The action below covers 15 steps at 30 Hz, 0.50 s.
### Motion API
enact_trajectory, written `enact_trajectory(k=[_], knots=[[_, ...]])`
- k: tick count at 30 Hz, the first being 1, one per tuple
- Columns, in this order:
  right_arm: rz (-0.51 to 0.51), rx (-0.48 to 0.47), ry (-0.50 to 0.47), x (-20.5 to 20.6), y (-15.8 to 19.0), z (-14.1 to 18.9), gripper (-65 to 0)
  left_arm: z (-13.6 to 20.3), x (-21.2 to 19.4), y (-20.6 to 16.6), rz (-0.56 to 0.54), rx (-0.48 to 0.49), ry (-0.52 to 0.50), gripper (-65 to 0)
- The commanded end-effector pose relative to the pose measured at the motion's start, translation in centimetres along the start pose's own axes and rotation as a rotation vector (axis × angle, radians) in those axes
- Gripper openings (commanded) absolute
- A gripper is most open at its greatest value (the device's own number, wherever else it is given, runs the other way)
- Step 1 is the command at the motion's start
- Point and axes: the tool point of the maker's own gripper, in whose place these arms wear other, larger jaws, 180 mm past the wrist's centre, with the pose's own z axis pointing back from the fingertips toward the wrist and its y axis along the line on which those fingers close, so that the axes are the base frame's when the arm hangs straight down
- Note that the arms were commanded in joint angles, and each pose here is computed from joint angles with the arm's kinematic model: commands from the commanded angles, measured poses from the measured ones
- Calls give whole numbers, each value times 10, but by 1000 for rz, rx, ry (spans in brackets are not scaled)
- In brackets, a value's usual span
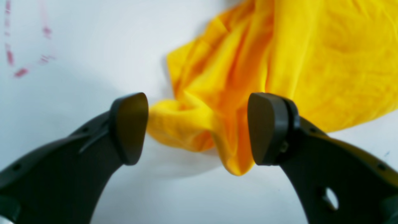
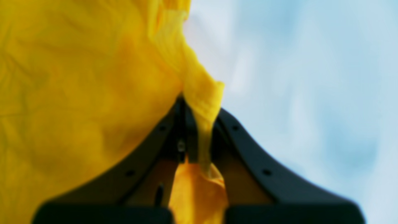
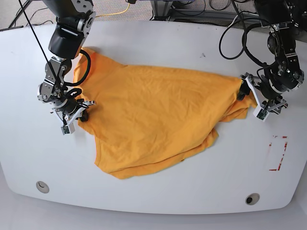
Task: Layout the t-shirt on the table in an organized manner, then fold the t-shirt properly
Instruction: 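Move the left gripper to the shirt edge near it and grasp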
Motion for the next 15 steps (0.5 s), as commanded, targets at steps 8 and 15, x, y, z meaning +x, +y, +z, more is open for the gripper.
enact_trajectory(k=[8,15], knots=[[14,-9,-42,18,-5,4,-634,-5,-5,6,28,-4,5,-181],[13,-8,-43,18,-5,4,-634,-8,-12,6,41,-11,22,-251]])
